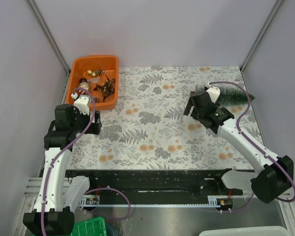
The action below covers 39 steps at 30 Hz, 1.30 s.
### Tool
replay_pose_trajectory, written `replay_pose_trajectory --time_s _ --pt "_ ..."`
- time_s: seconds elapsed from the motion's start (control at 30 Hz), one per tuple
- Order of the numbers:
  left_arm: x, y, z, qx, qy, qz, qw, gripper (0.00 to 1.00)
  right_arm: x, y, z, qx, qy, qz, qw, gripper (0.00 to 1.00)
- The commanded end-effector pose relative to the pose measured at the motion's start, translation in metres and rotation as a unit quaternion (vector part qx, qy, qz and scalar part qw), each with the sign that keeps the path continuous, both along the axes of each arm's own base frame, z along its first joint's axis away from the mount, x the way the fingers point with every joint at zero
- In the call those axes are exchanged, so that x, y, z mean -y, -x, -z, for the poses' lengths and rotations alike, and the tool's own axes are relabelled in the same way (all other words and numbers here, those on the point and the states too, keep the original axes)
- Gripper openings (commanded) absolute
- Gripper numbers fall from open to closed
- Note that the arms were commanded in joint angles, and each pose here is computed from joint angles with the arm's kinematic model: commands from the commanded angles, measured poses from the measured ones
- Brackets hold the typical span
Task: Decorate the small christmas tree
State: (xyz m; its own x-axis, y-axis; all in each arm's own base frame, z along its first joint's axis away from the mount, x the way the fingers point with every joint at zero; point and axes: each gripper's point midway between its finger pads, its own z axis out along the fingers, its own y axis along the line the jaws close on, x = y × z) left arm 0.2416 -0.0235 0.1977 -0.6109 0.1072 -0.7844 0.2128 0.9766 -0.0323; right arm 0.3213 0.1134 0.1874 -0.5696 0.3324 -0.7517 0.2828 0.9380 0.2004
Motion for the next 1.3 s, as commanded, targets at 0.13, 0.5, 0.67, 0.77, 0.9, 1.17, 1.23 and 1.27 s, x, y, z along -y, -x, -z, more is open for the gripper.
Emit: replay_pose_trajectory --time_s 0.13,0.5,0.67,0.77,0.9,1.17,1.23,1.27 --pt "-0.002 -0.009 -0.024 0.038 0.001 -0.009 0.999 0.99 0.032 -0.007 -0.028 0.009 0.074 0.068 0.995 0.87" --pt "0.013 -0.016 -0.031 0.001 0.04 0.015 0.999 0.99 0.046 -0.06 -0.046 -0.02 -0.077 0.118 0.99 0.99" --pt "0.016 -0.019 -0.023 -0.007 0.049 0.021 0.999 0.99 0.081 -0.077 -0.039 -0.03 -0.136 0.174 0.975 0.99" --pt "0.017 -0.021 -0.018 -0.015 0.05 0.025 0.998 0.99 0.102 -0.09 -0.028 -0.023 -0.166 0.194 0.967 0.99" --pt "0.018 -0.025 -0.015 -0.018 0.051 0.03 0.998 0.99 0.132 -0.1 -0.009 -0.022 -0.2 0.239 0.95 0.98" --pt "0.018 -0.036 -0.008 -0.026 0.05 0.029 0.998 0.99 0.17 -0.13 0.033 -0.025 -0.237 0.308 0.921 0.91" --pt "0.018 -0.038 -0.007 -0.028 0.051 0.031 0.998 0.99 0.177 -0.137 0.044 -0.03 -0.234 0.324 0.916 0.88" --pt "0.018 -0.039 -0.007 -0.028 0.05 0.03 0.998 0.99 0.18 -0.139 0.048 -0.032 -0.233 0.332 0.914 0.87"
